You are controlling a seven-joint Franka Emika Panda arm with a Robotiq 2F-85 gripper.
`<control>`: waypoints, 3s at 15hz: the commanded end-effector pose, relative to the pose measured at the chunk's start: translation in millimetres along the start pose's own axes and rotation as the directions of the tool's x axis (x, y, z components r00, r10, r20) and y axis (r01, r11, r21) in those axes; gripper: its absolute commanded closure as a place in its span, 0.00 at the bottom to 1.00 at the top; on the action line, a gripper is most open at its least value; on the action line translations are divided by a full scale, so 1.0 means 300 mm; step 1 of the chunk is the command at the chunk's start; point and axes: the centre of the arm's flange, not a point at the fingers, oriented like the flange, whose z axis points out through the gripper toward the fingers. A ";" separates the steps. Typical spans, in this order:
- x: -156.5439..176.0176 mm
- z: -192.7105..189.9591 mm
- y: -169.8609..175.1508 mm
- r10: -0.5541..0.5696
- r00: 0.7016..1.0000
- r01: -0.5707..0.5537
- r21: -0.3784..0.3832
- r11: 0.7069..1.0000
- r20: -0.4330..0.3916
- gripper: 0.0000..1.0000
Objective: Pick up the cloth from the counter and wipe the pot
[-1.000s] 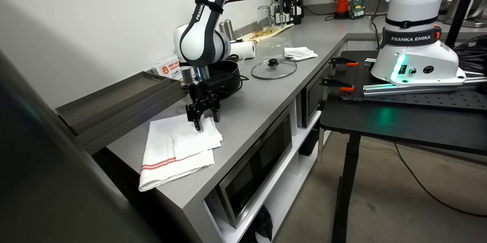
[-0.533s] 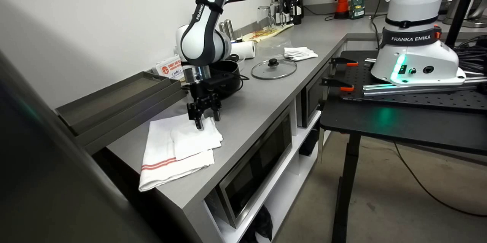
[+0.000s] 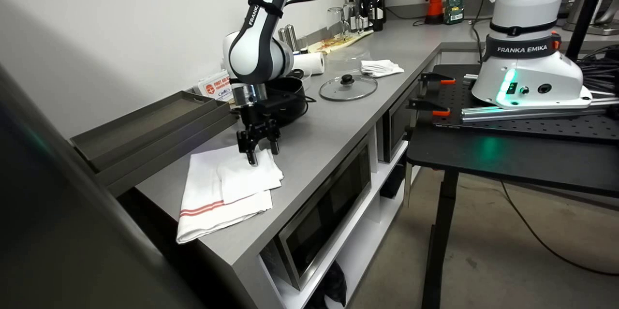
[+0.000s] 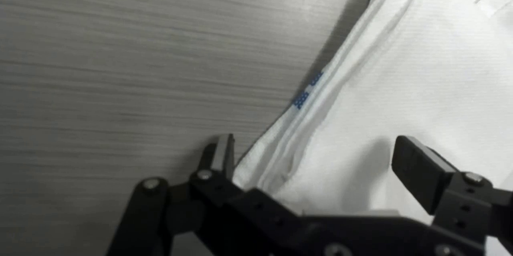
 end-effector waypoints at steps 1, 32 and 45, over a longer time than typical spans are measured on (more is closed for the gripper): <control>0.005 0.024 -0.022 -0.022 1.000 0.021 0.025 0.999 0.010 0.00; -0.253 -0.344 -0.288 -0.171 0.964 0.158 -0.077 0.984 -0.204 0.96; -0.141 -0.688 -0.095 0.008 0.924 -0.053 -0.106 0.993 -0.383 0.96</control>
